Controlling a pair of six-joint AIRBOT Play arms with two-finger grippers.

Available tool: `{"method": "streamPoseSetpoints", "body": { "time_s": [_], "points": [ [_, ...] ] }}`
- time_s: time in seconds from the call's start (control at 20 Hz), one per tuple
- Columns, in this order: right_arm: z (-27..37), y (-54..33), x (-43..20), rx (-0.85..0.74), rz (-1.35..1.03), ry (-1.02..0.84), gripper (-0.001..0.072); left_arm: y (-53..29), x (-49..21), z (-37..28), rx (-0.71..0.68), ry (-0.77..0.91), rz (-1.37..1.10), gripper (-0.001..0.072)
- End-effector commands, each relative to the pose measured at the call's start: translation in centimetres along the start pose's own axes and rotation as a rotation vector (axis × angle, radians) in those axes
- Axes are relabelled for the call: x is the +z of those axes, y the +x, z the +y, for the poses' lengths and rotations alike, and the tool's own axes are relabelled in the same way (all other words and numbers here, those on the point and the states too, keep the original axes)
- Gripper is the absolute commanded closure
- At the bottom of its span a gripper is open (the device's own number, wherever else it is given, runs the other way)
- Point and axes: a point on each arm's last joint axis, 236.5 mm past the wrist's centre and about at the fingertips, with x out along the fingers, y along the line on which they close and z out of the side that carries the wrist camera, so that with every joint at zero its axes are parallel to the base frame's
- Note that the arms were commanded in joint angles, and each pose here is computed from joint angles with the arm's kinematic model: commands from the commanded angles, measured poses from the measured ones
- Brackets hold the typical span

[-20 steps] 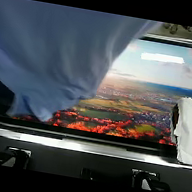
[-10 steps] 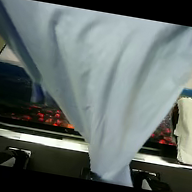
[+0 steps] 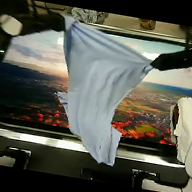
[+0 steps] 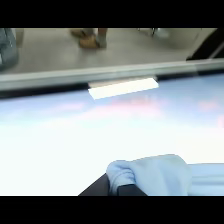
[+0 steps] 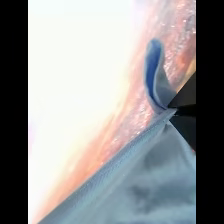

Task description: Fold the shirts.

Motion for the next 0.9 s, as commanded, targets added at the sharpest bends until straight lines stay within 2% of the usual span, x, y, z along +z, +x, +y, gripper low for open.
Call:
{"method": "streamPoseSetpoints", "body": {
  "time_s": [0.0,0.05,0.1,0.2,0.25,0.4,0.5,0.65,0.85],
  "points": [
    [-5.4,7.6,-7.3,-0.072,0.311,0.072,0.0667,6.4,-6.9,-1.1,-0.032,-0.021,0.119,0.0670],
    [-5.3,8.5,-7.9,-0.050,0.335,0.081,0.0667,6.5,-8.7,-2.0,-0.057,-0.019,0.186,0.0667],
    [-5.2,9.0,-8.3,-0.039,0.352,0.086,0.0667,6.1,-10.1,-2.6,-0.078,-0.016,0.250,0.0584],
    [-5.2,8.9,-8.5,-0.034,0.360,0.069,0.0666,4.0,-12.0,-2.4,-0.099,-0.012,0.372,0.0066],
    [-5.0,8.8,-8.8,-0.025,0.372,0.056,0.0666,2.1,-12.9,-1.5,-0.095,-0.015,0.453,0.0028],
    [-4.3,8.1,-10.4,0.012,0.446,0.013,0.0666,-5.6,-17.5,2.9,-0.002,-0.214,0.773,0.0035],
    [-4.5,7.7,-11.1,0.006,0.483,0.001,0.0666,-10.1,-21.3,3.5,-0.004,-0.295,0.969,0.0036],
    [-4.5,7.5,-11.5,0.007,0.500,0.004,0.0666,-13.3,-26.5,0.5,-0.064,-0.365,1.082,0.0036],
    [-4.2,7.3,-11.9,0.019,0.520,0.007,0.0666,-15.8,-33.9,-9.5,-0.237,-0.541,1.073,0.0033]
  ]
}}
